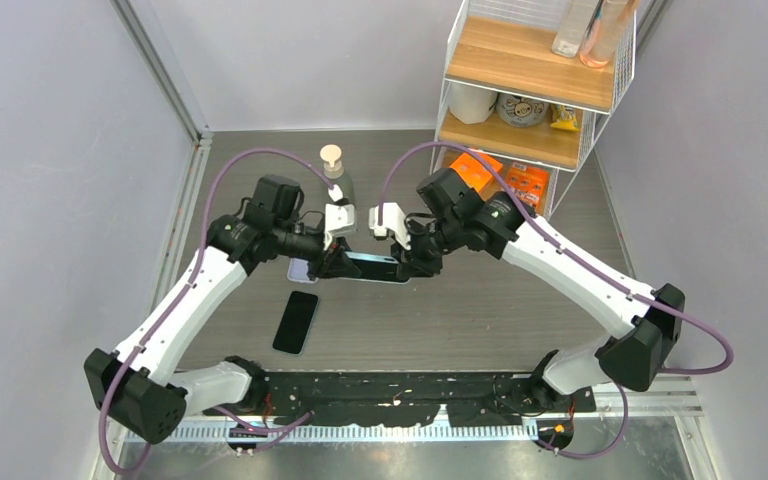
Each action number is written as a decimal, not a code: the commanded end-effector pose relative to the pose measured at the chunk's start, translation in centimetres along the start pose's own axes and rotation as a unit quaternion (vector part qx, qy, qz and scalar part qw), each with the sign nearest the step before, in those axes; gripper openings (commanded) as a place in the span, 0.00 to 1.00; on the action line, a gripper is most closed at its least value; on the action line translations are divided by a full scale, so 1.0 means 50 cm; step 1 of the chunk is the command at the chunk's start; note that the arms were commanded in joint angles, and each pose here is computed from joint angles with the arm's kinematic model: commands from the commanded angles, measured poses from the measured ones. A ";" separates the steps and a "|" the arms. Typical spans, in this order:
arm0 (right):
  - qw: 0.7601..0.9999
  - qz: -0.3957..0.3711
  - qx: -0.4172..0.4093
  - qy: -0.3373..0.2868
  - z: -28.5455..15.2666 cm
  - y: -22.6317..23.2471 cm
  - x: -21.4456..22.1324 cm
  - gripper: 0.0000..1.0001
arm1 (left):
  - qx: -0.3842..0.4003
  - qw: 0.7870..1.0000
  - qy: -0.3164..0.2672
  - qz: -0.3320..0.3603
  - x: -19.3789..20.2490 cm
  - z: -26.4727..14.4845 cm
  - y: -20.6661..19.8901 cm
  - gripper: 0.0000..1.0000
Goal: Take the phone out of the phone case
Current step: Adjust the phone.
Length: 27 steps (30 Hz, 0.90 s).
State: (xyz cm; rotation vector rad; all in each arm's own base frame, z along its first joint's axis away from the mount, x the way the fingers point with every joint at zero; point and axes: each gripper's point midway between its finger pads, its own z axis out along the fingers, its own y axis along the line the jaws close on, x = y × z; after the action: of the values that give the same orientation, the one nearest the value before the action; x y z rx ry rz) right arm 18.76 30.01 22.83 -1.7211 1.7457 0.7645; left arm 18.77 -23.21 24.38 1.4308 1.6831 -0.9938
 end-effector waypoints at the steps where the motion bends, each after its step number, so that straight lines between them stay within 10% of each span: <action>1: 0.996 -0.043 0.026 -0.069 -0.044 0.000 -0.069 0.05 | 0.022 1.000 -0.013 0.003 -0.017 0.010 -0.009 0.02; 4: 0.996 -0.035 0.038 -0.072 -0.048 -0.005 -0.069 0.09 | 0.018 1.000 -0.012 -0.002 -0.017 0.011 -0.006 0.00; 13: 0.984 0.033 0.067 -0.159 -0.124 -0.052 -0.087 0.69 | -0.010 0.996 -0.093 0.014 -0.063 -0.031 -0.005 0.00; 27: 0.960 0.036 -0.028 -0.275 -0.181 -0.024 -0.163 0.71 | -0.029 0.972 -0.234 -0.007 -0.165 -0.082 -0.033 0.00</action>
State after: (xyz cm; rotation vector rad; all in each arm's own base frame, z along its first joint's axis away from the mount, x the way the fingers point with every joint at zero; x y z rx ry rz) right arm 21.36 27.84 31.91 -1.3029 1.5510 1.0627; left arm 17.99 -22.72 29.51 1.0771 1.5091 -1.1325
